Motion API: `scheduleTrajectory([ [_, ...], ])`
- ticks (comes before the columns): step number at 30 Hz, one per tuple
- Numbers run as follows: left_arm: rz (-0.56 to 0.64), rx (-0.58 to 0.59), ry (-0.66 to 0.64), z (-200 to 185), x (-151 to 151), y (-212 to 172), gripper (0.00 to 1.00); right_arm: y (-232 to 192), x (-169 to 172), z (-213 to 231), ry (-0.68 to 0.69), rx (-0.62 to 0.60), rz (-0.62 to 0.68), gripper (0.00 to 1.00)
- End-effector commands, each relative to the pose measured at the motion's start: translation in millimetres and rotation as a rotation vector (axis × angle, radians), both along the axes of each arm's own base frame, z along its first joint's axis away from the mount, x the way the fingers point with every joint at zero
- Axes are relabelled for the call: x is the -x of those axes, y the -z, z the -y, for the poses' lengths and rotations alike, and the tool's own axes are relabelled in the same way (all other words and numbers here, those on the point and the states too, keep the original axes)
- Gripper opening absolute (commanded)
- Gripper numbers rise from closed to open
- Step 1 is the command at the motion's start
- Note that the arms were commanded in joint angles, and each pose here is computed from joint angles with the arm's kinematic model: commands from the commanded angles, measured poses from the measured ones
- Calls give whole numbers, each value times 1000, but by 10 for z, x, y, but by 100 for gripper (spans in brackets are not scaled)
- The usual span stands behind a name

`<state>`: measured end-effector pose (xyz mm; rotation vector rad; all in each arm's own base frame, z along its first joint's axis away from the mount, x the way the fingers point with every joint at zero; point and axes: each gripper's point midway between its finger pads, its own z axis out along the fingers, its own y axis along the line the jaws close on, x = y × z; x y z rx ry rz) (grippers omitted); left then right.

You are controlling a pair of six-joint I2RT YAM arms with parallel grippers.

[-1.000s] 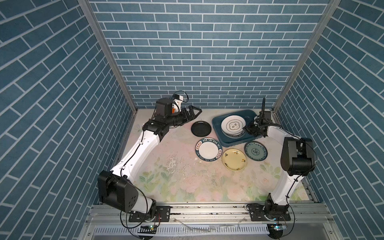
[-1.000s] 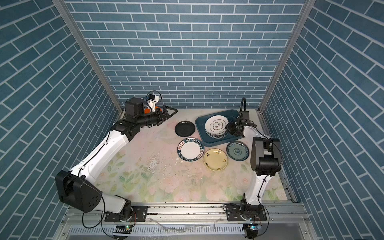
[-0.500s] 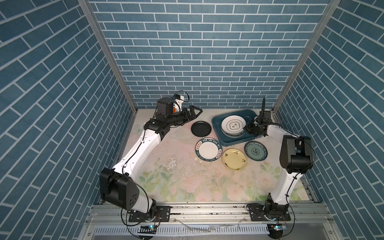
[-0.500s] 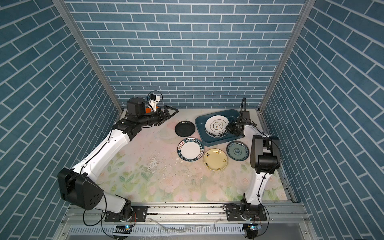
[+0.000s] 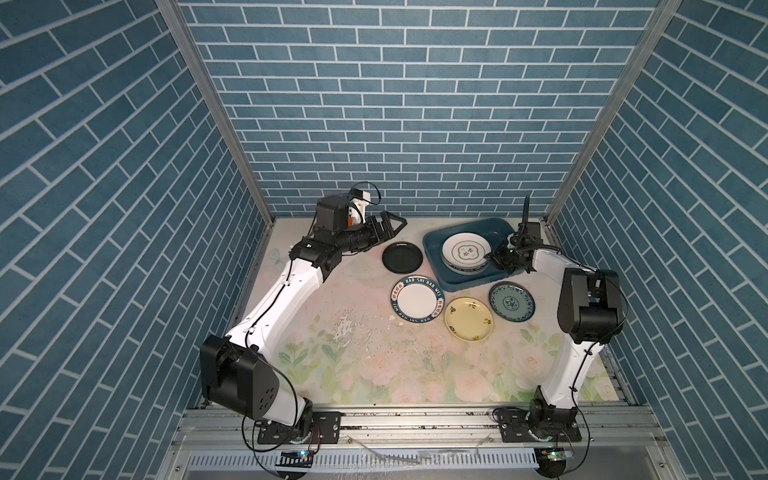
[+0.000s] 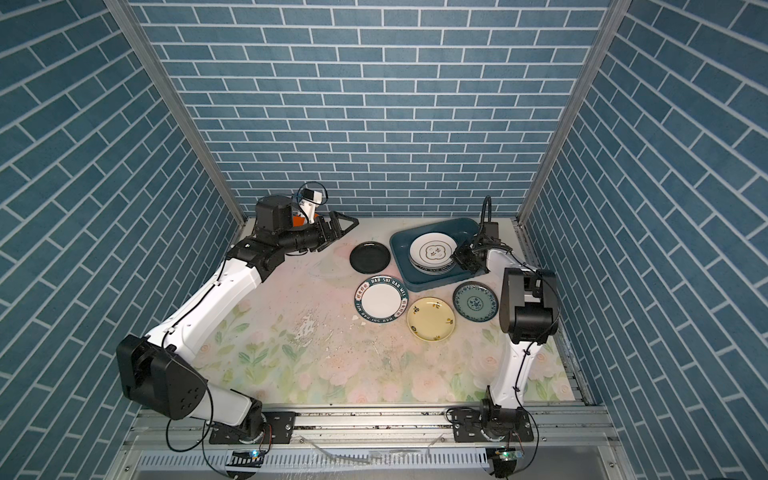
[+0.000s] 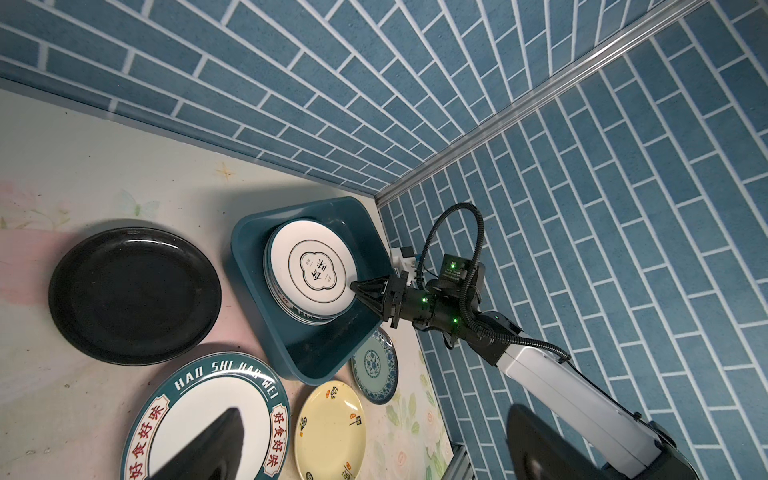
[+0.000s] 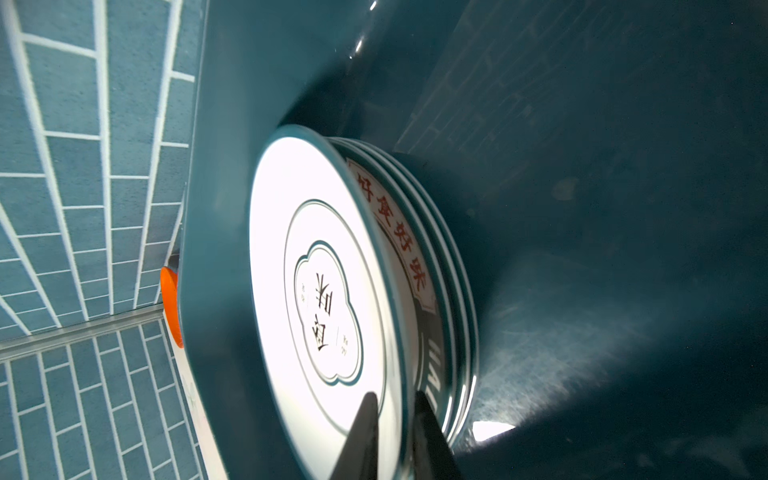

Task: Place the plates into the plastic bin on the countertop
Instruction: 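Lower the white plate onto the stack in the bin with the right gripper, then open the right gripper and lift it while the left reaches toward the teal-rimmed plate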

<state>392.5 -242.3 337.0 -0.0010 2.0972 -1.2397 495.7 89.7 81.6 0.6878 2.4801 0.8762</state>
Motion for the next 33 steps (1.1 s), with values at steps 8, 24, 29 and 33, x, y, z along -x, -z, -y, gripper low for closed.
scheduleTrajectory([
  [8,34,1,12,49,-12,-60,100,-8,-1,-3,-28,27,7,40],
  [24,2,-33,0,31,-23,103,100,-411,15,104,-19,104,83,70],
  [29,-8,-49,-25,-25,7,167,100,-653,23,94,-25,107,134,73],
  [33,-23,-68,-45,-80,51,243,100,-869,60,35,-54,93,183,74],
])
